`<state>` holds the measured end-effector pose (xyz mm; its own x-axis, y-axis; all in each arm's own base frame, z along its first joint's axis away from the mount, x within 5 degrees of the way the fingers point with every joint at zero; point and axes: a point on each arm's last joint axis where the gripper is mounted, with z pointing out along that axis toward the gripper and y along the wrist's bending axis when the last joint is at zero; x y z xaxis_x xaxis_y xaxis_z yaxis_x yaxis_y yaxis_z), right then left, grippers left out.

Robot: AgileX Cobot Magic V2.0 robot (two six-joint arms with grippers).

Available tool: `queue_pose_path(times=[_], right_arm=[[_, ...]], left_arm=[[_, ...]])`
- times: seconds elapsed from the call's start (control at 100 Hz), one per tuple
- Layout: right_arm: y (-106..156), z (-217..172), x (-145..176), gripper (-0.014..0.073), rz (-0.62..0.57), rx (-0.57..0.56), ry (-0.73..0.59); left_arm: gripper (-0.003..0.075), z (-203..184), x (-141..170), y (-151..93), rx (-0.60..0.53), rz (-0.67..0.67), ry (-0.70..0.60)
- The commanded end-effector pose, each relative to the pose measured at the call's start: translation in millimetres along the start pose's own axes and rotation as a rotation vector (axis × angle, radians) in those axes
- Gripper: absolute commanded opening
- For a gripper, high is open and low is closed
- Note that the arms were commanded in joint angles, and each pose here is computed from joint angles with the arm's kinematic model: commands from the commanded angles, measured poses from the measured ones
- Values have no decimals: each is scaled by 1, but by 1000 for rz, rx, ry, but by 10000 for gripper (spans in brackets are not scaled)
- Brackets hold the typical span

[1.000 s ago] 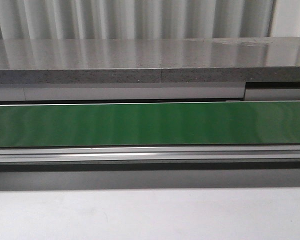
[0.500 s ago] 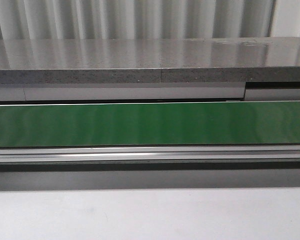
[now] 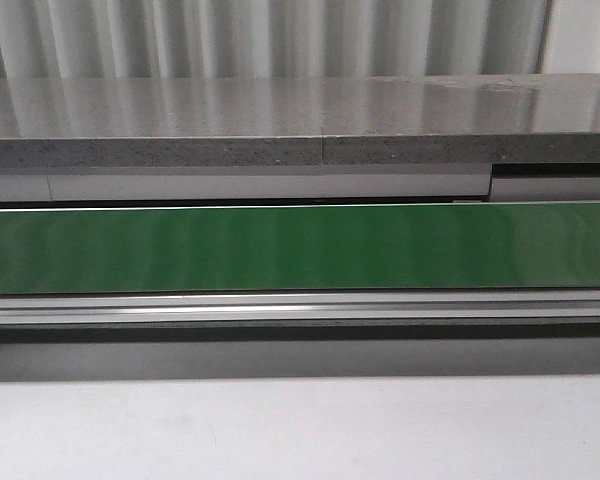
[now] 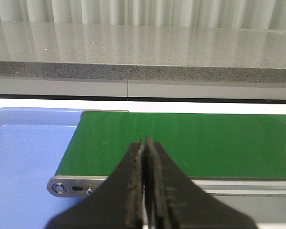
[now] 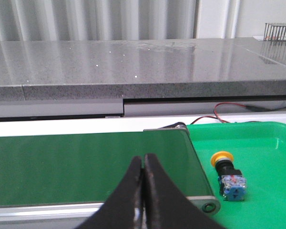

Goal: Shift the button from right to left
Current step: 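Move the right gripper down toward the yellow push-button in the green tray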

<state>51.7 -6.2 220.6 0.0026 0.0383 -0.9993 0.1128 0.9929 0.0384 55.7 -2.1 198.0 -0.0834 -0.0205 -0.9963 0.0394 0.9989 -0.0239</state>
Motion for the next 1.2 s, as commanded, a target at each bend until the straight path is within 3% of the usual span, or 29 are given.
queue_pose_path(times=[0.0, 0.32, 0.72, 0.84, 1.03, 1.19], right_arm=[[1, -8, -31, -65, -9, 4, -96], [0, -5, -69, -65, -26, 32, 135], [0, 19, -94, -48, -22, 60, 490], [0, 29, -100, 95, -21, 68, 589], [0, 46, -110, 525, -3, 80, 662], [-3, 71, -116, 539, -42, 111, 777]], left_arm=[[-20, -1, -1, 0, 7, -3, -90], [-20, -1, -1, 0, 7, -3, -90], [-20, -1, -1, 0, 7, -3, -90], [-20, -1, -1, 0, 7, -3, -90], [-20, -1, -1, 0, 7, -3, -90], [-20, -1, -1, 0, 7, -3, -90]])
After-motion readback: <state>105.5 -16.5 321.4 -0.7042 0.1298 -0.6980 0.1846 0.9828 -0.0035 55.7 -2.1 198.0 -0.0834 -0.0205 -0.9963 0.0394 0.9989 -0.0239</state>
